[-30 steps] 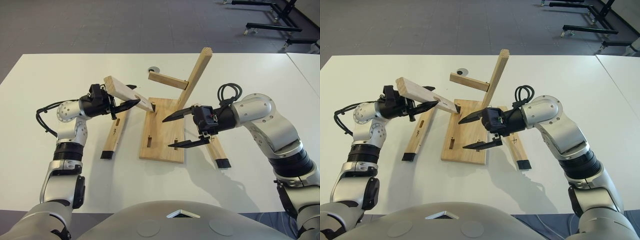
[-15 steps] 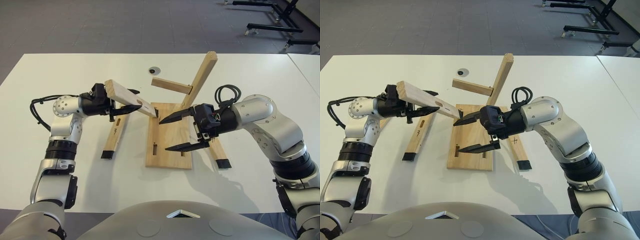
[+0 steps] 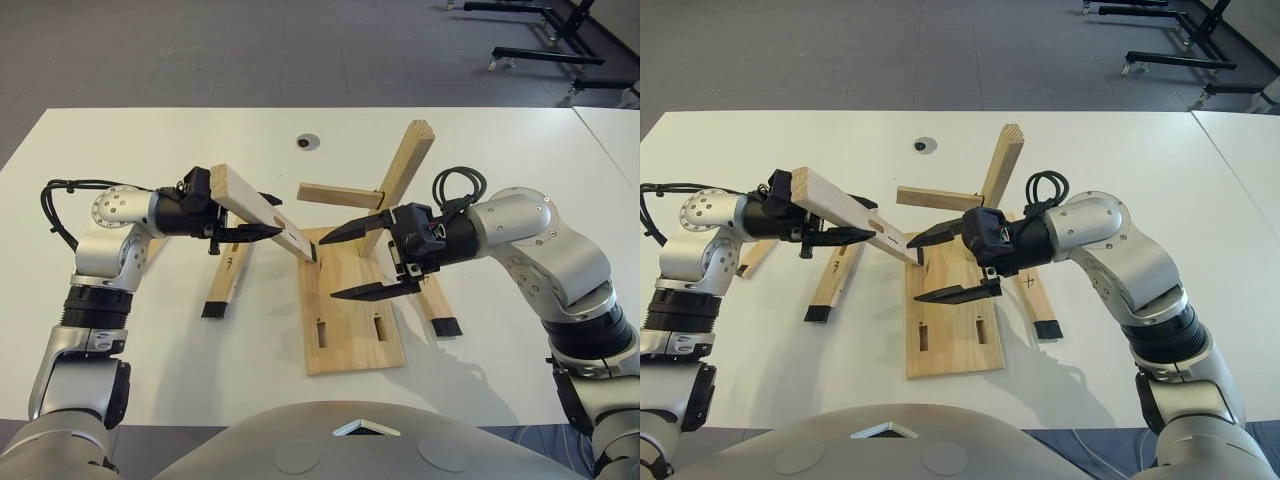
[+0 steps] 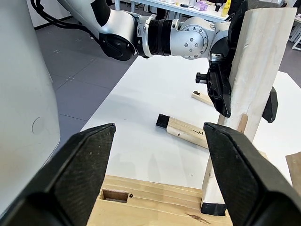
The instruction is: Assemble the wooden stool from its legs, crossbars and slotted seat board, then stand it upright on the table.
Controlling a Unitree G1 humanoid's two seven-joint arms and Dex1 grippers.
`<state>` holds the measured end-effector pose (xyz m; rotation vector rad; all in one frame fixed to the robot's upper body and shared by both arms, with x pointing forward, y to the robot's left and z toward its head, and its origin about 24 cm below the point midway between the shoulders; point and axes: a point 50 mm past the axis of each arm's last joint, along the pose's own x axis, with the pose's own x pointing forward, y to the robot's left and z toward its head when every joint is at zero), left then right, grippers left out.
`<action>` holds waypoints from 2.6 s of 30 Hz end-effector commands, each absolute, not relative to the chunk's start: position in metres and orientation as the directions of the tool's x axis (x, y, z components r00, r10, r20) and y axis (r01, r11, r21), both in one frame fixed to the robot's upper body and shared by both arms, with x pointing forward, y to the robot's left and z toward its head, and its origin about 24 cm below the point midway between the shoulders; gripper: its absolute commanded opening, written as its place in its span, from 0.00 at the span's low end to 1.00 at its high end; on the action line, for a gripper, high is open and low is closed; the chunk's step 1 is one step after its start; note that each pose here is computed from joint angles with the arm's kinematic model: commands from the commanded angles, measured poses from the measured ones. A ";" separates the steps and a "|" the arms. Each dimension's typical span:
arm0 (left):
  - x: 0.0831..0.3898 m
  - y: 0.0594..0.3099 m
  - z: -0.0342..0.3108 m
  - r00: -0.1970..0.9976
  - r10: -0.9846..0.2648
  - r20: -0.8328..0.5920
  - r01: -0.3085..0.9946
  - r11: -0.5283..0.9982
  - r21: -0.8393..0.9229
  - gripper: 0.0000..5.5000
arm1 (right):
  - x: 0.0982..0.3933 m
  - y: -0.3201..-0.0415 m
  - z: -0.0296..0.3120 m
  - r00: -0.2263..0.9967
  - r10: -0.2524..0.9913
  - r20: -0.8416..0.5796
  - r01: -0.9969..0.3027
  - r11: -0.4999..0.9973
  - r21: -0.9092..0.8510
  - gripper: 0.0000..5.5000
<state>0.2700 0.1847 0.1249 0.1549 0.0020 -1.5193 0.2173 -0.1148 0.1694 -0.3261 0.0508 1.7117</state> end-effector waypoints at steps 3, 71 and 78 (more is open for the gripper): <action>0.259 0.198 0.110 0.057 -0.970 -0.237 0.998 0.062 -0.012 0.37 | 0.217 -0.120 0.192 -0.072 0.995 -0.066 -0.988 -0.081 -0.135 0.63; 0.309 0.188 0.120 -0.134 -0.922 -0.364 0.963 -0.035 -0.266 0.37 | 0.252 -0.096 0.198 0.646 0.745 0.166 -0.762 0.641 0.087 0.63; 0.310 0.184 0.120 -0.156 -0.903 -0.400 0.965 -0.054 -0.255 0.37 | 0.250 -0.086 0.206 0.601 0.779 0.178 -0.796 0.602 0.056 0.63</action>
